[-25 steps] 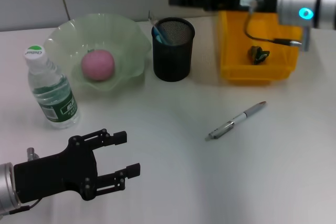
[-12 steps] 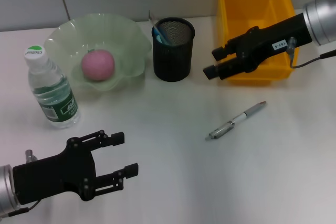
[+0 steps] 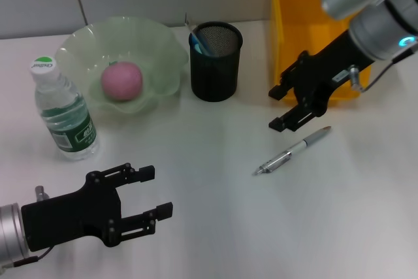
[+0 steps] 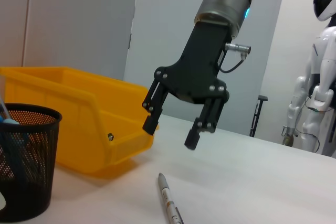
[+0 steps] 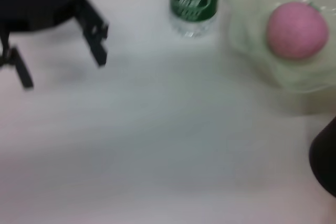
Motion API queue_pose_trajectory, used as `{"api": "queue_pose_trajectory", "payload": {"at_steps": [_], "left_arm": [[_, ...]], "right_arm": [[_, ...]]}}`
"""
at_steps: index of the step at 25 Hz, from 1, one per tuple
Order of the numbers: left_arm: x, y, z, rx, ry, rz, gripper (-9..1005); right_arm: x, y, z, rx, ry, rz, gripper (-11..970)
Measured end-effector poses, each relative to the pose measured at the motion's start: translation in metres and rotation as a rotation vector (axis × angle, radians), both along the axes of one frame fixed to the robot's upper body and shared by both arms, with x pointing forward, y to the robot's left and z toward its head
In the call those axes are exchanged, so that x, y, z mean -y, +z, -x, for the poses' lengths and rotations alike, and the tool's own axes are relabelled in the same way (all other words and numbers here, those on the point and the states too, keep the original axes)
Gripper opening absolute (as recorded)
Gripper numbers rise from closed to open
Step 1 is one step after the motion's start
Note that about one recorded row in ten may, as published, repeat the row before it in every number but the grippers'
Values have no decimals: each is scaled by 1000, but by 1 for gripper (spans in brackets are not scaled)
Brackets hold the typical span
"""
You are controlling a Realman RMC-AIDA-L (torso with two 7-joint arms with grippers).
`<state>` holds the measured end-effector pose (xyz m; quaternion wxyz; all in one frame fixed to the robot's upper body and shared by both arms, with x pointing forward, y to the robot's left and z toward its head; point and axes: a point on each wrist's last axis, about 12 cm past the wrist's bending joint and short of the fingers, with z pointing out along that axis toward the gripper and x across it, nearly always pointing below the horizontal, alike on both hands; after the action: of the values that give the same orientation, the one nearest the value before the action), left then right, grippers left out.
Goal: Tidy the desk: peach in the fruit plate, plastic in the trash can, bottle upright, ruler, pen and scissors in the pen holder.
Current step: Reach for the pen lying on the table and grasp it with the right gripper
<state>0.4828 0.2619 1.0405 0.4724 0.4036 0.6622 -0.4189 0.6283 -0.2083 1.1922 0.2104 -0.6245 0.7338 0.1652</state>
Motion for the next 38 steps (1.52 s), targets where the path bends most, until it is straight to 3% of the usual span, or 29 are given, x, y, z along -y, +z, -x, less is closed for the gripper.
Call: {"api": "queue_pose_trajectory", "payload": {"at_steps": [6, 13, 38], "left_arm": [[2, -2, -3, -14, 23, -5, 746], [2, -5, -5, -21, 58, -9, 746], [1, -7, -8, -29, 96, -6, 747]], "right_arm": [[-22, -12, -2, 87, 162, 176, 642], [-34, -26, 0, 122, 271, 322, 641], [-52, -59, 5, 160, 423, 479, 601]]}}
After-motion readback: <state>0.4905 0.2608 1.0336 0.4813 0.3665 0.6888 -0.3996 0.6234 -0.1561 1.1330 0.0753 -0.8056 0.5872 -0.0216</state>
